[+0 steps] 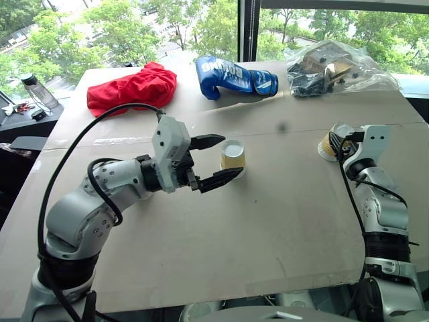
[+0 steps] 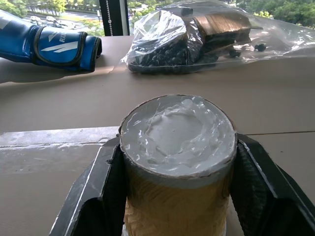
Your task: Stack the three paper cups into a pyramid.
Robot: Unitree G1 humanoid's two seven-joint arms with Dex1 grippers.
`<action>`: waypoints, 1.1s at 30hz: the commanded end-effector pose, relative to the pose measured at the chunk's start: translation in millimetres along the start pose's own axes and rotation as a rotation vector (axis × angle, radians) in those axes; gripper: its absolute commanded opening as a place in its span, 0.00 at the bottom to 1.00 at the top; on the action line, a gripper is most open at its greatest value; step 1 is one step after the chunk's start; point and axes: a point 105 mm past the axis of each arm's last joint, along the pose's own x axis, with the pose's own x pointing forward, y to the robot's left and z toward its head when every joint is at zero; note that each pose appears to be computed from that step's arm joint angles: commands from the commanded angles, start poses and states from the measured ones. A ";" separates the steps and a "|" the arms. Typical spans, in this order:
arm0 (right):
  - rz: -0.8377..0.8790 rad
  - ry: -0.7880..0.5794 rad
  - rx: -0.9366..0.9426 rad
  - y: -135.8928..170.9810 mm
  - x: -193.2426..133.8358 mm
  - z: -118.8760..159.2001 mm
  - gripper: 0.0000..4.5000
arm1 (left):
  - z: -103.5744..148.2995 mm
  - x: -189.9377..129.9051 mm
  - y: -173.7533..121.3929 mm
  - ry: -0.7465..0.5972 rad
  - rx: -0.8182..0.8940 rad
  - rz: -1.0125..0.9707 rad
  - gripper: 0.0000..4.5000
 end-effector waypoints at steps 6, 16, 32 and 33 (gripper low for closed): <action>0.323 -0.095 -0.018 71.9 -2.6 29.0 0.46 | -1.7 -10.5 -3.4 -0.006 0.028 0.048 1.00; 0.660 -0.016 -0.014 148.2 -26.6 16.5 0.46 | -37.4 -31.9 -9.2 0.019 -0.020 0.214 1.00; 0.764 0.049 -0.045 168.6 -33.2 3.6 0.46 | -50.8 -47.4 -12.8 0.050 -0.020 0.266 1.00; 0.767 0.049 -0.036 169.4 -33.6 4.2 0.46 | -50.8 -47.6 -12.6 0.048 -0.020 0.268 1.00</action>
